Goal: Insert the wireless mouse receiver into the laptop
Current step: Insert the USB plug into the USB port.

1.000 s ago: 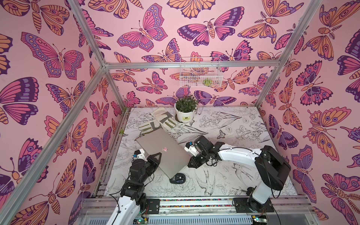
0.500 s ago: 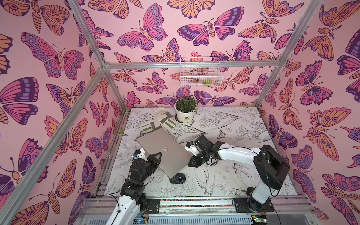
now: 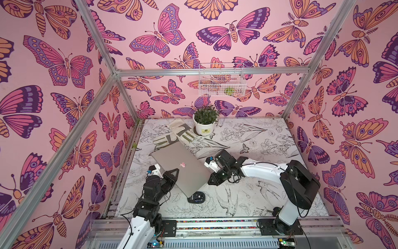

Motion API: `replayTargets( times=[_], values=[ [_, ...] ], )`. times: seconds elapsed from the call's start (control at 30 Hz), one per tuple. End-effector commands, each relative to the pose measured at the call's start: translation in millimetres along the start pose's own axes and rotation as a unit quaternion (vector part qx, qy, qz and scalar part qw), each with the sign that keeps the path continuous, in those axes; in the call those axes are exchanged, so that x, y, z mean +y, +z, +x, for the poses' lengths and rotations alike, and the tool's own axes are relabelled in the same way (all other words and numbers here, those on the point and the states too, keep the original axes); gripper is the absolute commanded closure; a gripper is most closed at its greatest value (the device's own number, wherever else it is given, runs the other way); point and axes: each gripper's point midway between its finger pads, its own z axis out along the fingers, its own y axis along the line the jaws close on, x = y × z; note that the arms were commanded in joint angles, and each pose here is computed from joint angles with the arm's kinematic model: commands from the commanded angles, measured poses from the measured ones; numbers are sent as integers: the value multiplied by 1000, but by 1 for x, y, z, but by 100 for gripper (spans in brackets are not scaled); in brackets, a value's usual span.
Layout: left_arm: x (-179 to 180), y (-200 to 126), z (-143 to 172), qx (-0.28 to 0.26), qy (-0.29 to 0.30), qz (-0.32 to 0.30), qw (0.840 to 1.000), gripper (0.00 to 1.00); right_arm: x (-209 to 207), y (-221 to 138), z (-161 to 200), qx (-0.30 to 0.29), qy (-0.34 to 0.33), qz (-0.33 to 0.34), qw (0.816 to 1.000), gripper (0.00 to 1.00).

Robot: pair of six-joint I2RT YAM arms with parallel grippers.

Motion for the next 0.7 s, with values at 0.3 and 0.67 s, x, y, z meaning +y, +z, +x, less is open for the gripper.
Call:
replayTargets(
  times=[0.3, 0.67],
  values=[
    [-69, -15, -20, -40, 39, 113, 992, 100, 8, -12, -5, -12, -10, -14, 1000, 97],
    [-68, -15, -20, -41, 38, 112, 992, 100, 9, -18, -3, -19, -15, -10, 1000, 97]
  ],
)
